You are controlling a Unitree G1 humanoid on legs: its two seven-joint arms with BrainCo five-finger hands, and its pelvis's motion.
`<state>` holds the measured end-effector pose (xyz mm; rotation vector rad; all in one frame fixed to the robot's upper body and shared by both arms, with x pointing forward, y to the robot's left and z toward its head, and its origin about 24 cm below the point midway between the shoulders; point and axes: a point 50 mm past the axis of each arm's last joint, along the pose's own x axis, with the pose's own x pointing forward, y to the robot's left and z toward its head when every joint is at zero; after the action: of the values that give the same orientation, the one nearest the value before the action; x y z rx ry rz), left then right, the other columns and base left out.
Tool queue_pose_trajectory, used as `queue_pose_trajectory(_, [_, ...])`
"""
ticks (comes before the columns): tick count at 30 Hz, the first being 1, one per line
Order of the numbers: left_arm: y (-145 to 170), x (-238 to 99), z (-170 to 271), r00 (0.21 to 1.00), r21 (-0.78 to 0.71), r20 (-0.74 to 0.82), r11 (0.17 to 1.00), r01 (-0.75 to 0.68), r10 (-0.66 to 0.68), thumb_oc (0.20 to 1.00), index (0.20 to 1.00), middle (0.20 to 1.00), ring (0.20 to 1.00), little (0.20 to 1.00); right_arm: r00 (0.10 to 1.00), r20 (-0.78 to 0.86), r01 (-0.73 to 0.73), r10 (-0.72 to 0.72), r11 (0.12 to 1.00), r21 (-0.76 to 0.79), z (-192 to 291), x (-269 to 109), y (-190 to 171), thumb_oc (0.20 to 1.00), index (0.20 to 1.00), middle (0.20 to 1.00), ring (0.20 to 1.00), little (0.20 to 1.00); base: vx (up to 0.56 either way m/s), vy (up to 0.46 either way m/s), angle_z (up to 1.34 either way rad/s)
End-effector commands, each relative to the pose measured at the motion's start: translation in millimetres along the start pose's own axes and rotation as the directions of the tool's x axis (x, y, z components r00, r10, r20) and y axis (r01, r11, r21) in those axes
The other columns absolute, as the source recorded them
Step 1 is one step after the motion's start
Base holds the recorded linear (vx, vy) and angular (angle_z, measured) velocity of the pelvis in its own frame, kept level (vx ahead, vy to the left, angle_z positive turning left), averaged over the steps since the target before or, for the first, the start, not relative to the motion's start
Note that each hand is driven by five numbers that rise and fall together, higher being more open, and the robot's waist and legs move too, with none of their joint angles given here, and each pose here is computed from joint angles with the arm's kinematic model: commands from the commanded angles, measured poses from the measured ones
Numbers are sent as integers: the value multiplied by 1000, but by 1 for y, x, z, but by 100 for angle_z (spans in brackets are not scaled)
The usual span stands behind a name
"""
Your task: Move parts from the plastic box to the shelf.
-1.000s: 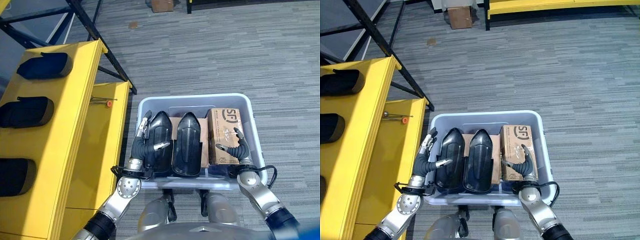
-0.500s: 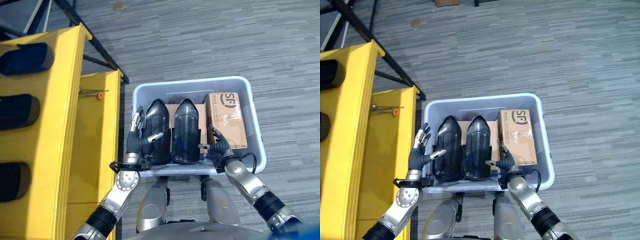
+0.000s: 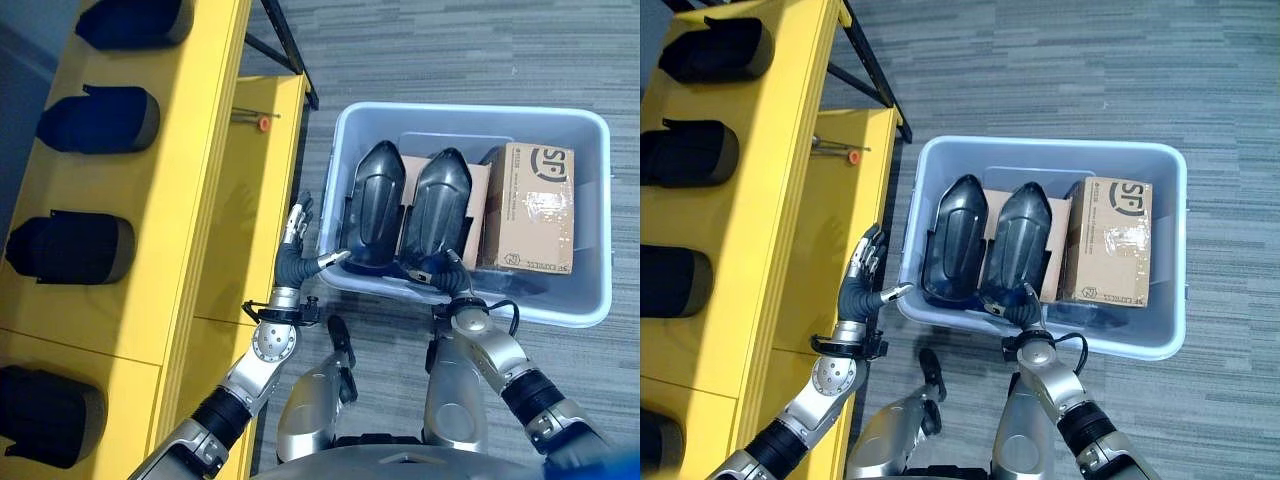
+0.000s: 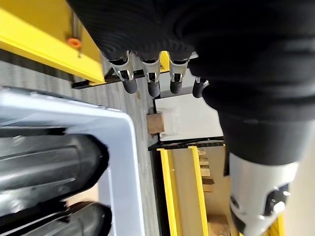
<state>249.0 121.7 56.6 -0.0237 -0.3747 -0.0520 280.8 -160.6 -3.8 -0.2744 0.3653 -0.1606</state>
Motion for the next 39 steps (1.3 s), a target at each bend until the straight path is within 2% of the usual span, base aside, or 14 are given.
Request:
queue_pose_trajectory(1, [-10,6,26,989,-49,145,999,9,-1,1000,1000,1000,1000,1000,999,47,1,-5,998,66,17,0,6,1000,1000,1000,1000,1000,-72,24,-7])
queue_pose_trajectory(7, [-16,12,33,984,-52,180,999,7,3,1000,1000,1000,1000,1000,996,75,41,-48,994,101,31,4,10,1000,1000,1000,1000,1000,-72,14,-1])
queue_pose_trajectory(9, [-18,14,35,982,-57,190,998,1,10,1000,1000,1000,1000,1000,989,106,95,-108,988,124,42,7,9,1000,1000,1000,1000,1000,-89,30,0])
queue_pose_trajectory(13, [-23,18,40,979,-72,203,997,-16,30,1000,1000,1000,1000,1000,945,247,179,-214,971,155,71,7,2,1000,1000,1000,1000,1000,-60,38,0])
queue_pose_trajectory(23, [-36,19,48,970,-115,237,993,-20,47,1000,1000,1000,1000,1000,910,296,237,-290,950,203,90,7,-1,1000,1000,1000,1000,1000,-38,49,-9])
queue_pose_trajectory(26, [-40,20,50,970,-115,240,993,-13,40,1000,1000,1000,1000,1000,879,349,256,-324,939,228,105,7,-3,1000,1000,1000,1000,1000,-41,27,-1])
queue_pose_trajectory(28, [-42,22,51,970,-130,238,991,-25,55,1000,1000,1000,1000,1000,808,461,265,-367,925,271,132,1,-7,1000,1000,1000,1000,1000,-58,50,-5])
queue_pose_trajectory(31, [-47,21,51,970,-146,234,989,-30,64,1000,1000,1000,1000,1000,759,488,328,-432,900,287,146,-1,-14,1000,1000,1000,1000,1000,-44,77,-8])
queue_pose_trajectory(32, [-50,21,52,971,-154,233,988,-19,55,1000,1000,1000,1000,1000,718,529,347,-452,892,290,152,-4,-17,1000,1000,1000,1000,1000,-9,106,-3])
queue_pose_trajectory(36, [-54,23,55,964,-194,252,980,-34,83,1000,1000,1000,1000,1000,718,495,393,-489,872,292,156,1,-18,1000,1000,1000,1000,1000,-9,52,-6])
queue_pose_trajectory(39, [-56,26,53,973,-214,222,977,-9,57,1000,1000,1000,1000,1000,736,448,412,-508,861,299,157,8,-23,1000,1000,1000,1000,1000,0,0,0])
